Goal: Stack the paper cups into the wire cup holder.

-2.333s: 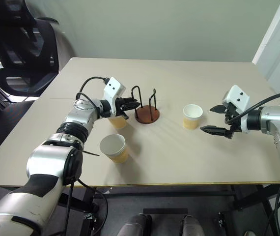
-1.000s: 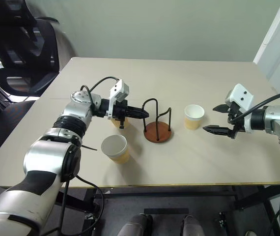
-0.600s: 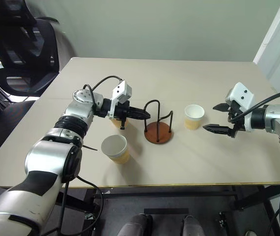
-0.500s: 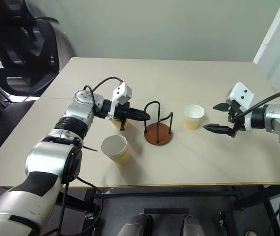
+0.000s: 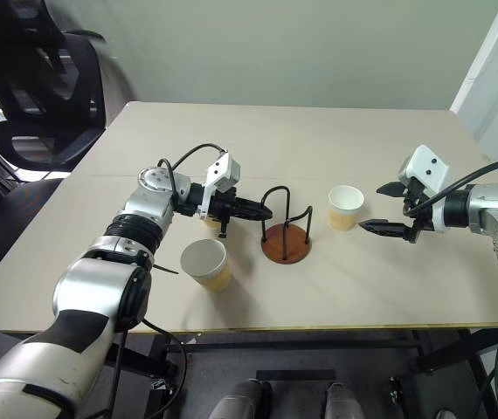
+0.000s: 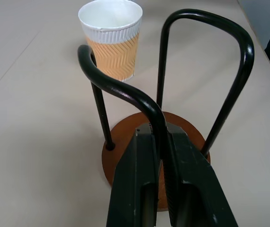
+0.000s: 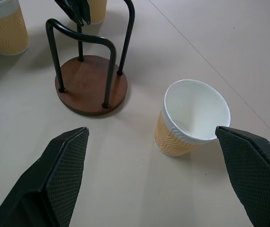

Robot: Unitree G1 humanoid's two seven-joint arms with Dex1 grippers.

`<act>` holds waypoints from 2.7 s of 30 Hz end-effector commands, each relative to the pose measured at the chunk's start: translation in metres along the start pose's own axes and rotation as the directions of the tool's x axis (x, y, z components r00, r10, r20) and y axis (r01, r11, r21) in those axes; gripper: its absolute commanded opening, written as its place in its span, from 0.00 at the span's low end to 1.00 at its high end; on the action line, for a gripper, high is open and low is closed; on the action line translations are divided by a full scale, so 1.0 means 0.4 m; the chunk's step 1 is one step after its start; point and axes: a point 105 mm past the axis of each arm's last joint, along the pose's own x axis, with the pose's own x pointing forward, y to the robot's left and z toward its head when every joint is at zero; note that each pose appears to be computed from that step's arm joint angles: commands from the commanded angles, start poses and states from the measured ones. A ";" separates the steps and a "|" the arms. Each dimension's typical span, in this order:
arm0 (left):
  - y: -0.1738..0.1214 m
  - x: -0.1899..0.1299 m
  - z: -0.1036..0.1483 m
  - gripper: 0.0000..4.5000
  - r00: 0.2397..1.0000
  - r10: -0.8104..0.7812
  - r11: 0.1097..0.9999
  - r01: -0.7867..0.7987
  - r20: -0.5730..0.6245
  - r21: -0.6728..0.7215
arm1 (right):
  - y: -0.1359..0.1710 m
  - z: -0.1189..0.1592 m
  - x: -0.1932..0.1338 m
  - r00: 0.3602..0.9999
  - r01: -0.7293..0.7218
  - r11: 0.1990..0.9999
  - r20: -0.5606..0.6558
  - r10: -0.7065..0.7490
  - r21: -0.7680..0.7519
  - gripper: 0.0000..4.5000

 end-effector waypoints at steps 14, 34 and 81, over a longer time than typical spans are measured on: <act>0.002 -0.013 0.025 1.00 1.000 -0.005 1.000 0.005 0.028 0.018 | -0.009 0.029 -0.012 1.000 0.011 0.999 0.019 -0.010 -0.050 0.97; 0.067 -0.176 0.105 1.00 0.976 0.217 0.963 -0.219 0.027 0.159 | -0.002 0.024 0.019 0.999 -0.031 0.997 0.012 0.032 -0.064 0.97; -0.017 -0.311 0.055 1.00 0.927 0.312 0.949 -0.312 0.207 -0.035 | -0.085 0.008 0.193 0.983 -0.131 0.886 -0.173 0.058 -0.445 0.97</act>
